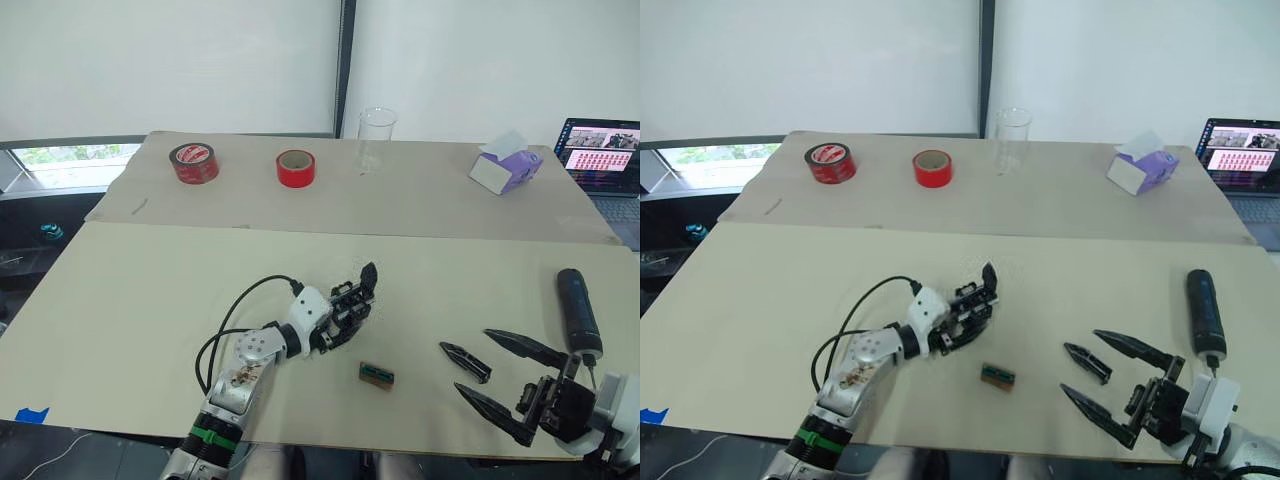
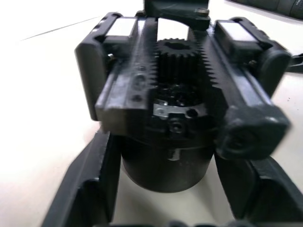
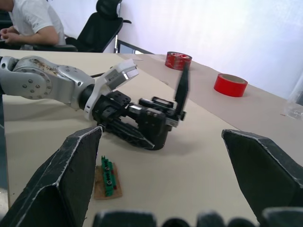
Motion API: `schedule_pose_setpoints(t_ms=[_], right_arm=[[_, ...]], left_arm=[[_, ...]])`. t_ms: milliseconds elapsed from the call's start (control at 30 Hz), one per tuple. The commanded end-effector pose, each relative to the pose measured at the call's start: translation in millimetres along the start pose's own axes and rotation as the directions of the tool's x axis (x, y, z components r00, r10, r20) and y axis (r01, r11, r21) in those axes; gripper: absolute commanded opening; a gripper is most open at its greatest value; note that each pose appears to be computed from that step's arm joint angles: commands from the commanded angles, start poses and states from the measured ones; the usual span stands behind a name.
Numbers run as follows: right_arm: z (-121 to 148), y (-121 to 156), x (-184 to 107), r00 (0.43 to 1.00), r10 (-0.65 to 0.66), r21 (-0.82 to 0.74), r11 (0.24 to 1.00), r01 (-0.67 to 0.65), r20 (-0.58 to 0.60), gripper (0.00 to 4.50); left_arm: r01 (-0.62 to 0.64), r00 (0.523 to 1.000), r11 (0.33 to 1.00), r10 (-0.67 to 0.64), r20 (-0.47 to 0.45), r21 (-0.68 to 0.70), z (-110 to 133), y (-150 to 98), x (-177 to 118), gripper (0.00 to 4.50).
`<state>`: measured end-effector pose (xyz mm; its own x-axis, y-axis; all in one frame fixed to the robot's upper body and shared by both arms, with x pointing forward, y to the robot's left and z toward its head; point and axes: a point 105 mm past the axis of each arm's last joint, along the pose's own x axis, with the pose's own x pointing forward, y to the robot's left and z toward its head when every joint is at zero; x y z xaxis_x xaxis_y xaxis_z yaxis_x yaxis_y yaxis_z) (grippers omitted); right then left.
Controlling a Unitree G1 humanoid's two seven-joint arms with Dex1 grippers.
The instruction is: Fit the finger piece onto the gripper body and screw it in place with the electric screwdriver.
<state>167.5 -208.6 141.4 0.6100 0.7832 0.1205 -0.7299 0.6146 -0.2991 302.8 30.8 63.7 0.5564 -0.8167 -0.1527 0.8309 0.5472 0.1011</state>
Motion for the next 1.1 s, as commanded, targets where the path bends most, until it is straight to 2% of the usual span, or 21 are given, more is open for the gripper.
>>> schedule_pose_setpoints(t_ms=[33,167,300,433,500,700,800,867,1000,1100], right_arm=[[4,-2,-5,1.0,-0.013,-0.007,1.0,0.013,0.02,4.5],[4,-5,-17,1.0,-0.023,-0.028,0.999,0.023,-0.013,4.5],[4,-3,-26,0.999,-0.023,-0.036,0.999,0.022,-0.039,4.5],[6,-1,-30,0.998,-0.033,-0.044,0.999,0.031,-0.048,4.5],[7,1,-30,0.998,-0.034,-0.046,0.998,0.032,-0.049,4.5],[7,9,-30,0.998,-0.026,-0.042,0.999,0.024,-0.054,4.5],[5,11,-33,0.998,-0.032,-0.041,0.999,0.03,-0.06,4.5],[4,11,-35,0.997,-0.036,-0.041,0.999,0.034,-0.063,4.5],[1,11,-37,0.997,-0.043,-0.04,0.998,0.04,-0.063,4.5],[0,9,-36,0.997,-0.053,-0.047,0.998,0.05,-0.051,4.5]], left_arm=[[0.021,1.0,1.0,-0.021,-0.017,0.006,-4,6,-7,4.43],[0.124,0.991,0.992,-0.123,-0.043,0.012,-9,17,-22,4.43],[0.318,0.945,0.948,-0.317,-0.085,0.005,-10,22,-33,4.43],[0.412,0.907,0.909,-0.404,-0.121,0.053,-8,37,-25,4.43],[0.476,0.876,0.877,-0.465,-0.127,0.067,-5,36,-18,4.43],[0.558,0.829,0.819,-0.54,-0.149,0.136,1,34,4,4.43],[0.588,0.809,0.797,-0.576,-0.119,0.136,4,29,7,4.43],[0.597,0.802,0.792,-0.587,-0.11,0.129,3,28,7,3.91],[0.514,0.858,0.85,-0.511,-0.058,0.117,3,36,5,2.3],[0.413,0.91,0.899,-0.412,-0.037,0.142,8,38,1,2.31]])
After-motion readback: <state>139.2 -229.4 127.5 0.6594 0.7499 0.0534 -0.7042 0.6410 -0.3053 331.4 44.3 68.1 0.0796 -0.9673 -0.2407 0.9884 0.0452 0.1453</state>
